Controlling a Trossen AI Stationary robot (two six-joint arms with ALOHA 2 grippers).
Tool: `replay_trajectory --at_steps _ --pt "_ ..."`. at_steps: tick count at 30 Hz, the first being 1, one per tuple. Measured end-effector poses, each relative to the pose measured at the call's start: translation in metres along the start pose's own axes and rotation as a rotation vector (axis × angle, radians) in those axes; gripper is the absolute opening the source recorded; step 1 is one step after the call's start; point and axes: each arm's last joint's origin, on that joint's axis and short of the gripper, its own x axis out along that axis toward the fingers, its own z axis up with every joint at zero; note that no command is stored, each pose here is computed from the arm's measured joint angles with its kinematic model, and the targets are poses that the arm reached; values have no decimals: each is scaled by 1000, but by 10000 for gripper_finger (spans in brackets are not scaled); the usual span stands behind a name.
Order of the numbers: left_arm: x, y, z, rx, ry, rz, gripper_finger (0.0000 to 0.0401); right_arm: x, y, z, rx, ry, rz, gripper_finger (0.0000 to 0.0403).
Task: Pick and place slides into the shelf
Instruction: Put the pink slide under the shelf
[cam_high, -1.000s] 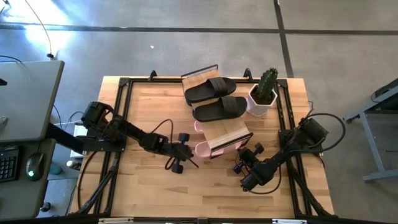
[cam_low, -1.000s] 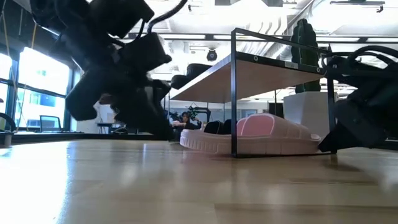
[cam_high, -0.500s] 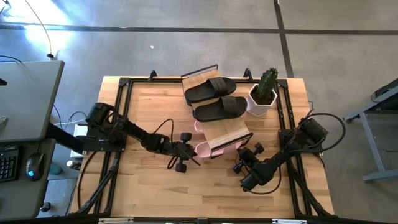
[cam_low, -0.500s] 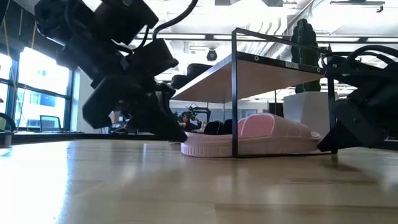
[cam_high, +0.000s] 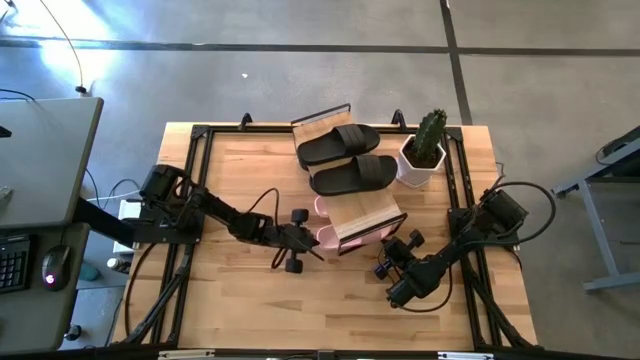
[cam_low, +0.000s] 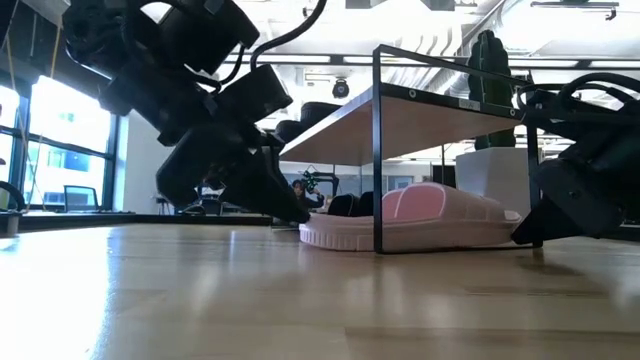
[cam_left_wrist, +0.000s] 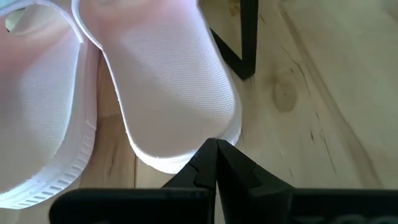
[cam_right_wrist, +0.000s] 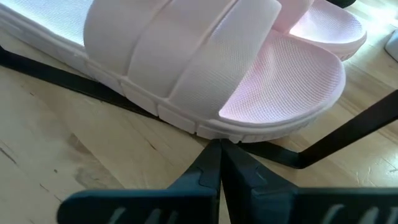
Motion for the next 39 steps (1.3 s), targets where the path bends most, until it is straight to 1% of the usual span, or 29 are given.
replay_trajectory --at_steps 16,24,34,39 --pt "3 0 2 17 -40 1 0 0 -1 0 7 -5 -7 0" --pt "6 19 1 -29 -39 25 0 0 -1 0 7 -7 -7 0" --pt "6 19 1 -28 -42 13 0 0 -1 0 6 -7 -8 0" --pt "6 18 1 -26 -42 -25 0 0 -1 0 5 -7 -8 0"
